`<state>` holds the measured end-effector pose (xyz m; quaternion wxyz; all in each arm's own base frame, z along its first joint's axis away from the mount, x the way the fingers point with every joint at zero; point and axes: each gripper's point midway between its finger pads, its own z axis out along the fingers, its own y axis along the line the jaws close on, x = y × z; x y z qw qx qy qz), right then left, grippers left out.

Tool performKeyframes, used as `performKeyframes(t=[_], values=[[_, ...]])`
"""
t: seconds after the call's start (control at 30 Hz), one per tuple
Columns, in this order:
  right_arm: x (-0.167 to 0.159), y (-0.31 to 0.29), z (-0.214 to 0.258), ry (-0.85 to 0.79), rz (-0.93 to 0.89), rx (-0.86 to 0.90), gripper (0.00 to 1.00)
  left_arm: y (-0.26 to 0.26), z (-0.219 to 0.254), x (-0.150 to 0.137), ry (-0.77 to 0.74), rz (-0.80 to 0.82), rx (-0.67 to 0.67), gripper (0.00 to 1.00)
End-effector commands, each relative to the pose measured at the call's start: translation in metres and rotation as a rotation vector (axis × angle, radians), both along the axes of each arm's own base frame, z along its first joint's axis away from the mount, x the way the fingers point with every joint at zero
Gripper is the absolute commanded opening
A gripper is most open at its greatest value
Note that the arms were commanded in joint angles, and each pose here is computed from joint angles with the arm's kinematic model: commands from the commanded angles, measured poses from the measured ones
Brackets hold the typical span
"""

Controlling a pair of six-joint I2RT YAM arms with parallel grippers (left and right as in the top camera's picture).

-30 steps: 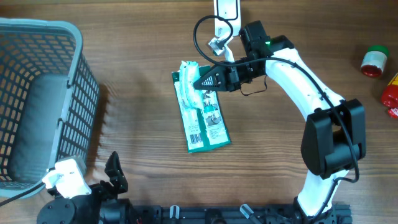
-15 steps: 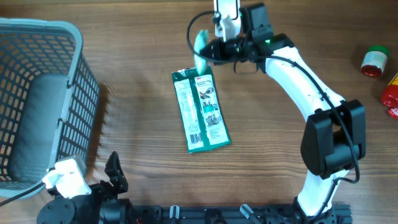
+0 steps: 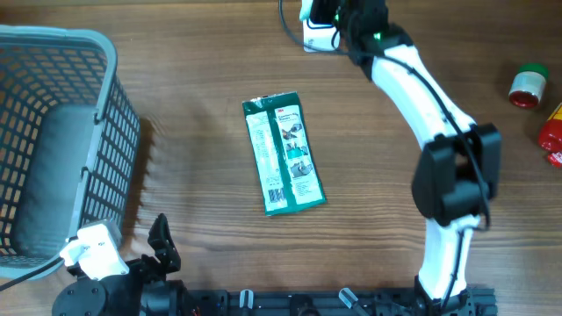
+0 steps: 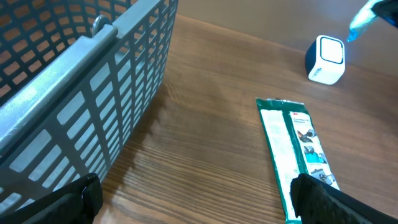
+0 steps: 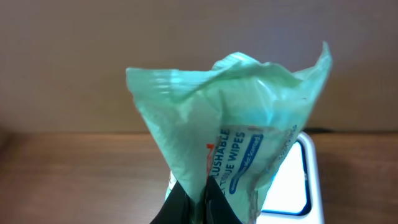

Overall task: Scan the item barcode
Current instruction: 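Lift the wipes pack and hold it in front of the white scanner, then carry the wipes pack right and drop it at the table edge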

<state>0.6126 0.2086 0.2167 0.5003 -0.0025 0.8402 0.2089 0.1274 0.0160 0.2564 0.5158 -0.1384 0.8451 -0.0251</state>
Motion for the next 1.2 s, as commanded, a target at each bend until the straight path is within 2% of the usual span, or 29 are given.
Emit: performKeyframes(t=[0.0,0.13,0.23,0.4,0.53,0.7,0.83,0.93,1.0,1.1,1.17], values=[[0.034,-0.006,-0.026,0.019,-0.058,-0.047,0.05,-0.002,0.001,0.000,-0.009,-0.008,-0.008,1.00],[0.042,-0.014,-0.053,0.068,-0.105,-0.088,0.05,-0.002,0.001,0.000,-0.009,-0.008,-0.008,1.00],[0.041,-0.014,-0.056,0.078,-0.104,-0.093,0.05,-0.002,0.001,0.000,-0.009,-0.008,-0.008,1.00],[0.038,-0.018,-0.037,0.095,-0.121,-0.106,0.05,-0.002,0.001,0.000,-0.009,-0.008,-0.008,1.00],[0.026,-0.054,-0.001,0.136,-0.237,-0.184,0.05,-0.002,0.001,0.000,-0.009,-0.008,-0.008,1.00],[-0.027,-0.141,0.025,0.315,-0.438,-0.293,0.04,-0.002,0.001,0.000,-0.009,-0.008,-0.008,1.00],[-0.087,-0.281,0.014,0.518,-0.858,-0.425,0.04,-0.002,0.001,0.000,-0.009,-0.008,-0.008,1.00],[-0.129,-0.365,-0.012,0.684,-1.041,-0.420,0.04,-0.002,0.001,0.000,-0.009,-0.008,-0.008,1.00],[-0.148,-0.419,-0.045,0.772,-1.107,-0.347,0.04,-0.002,0.001,0.000,-0.009,-0.008,-0.008,1.00],[-0.144,-0.444,-0.089,0.814,-0.931,-0.298,0.04,-0.002,0.001,0.000,-0.009,-0.008,-0.007,1.00],[-0.152,-0.461,-0.112,0.833,-0.931,-0.270,0.04,-0.002,0.001,0.000,-0.009,-0.008,-0.008,1.00]])
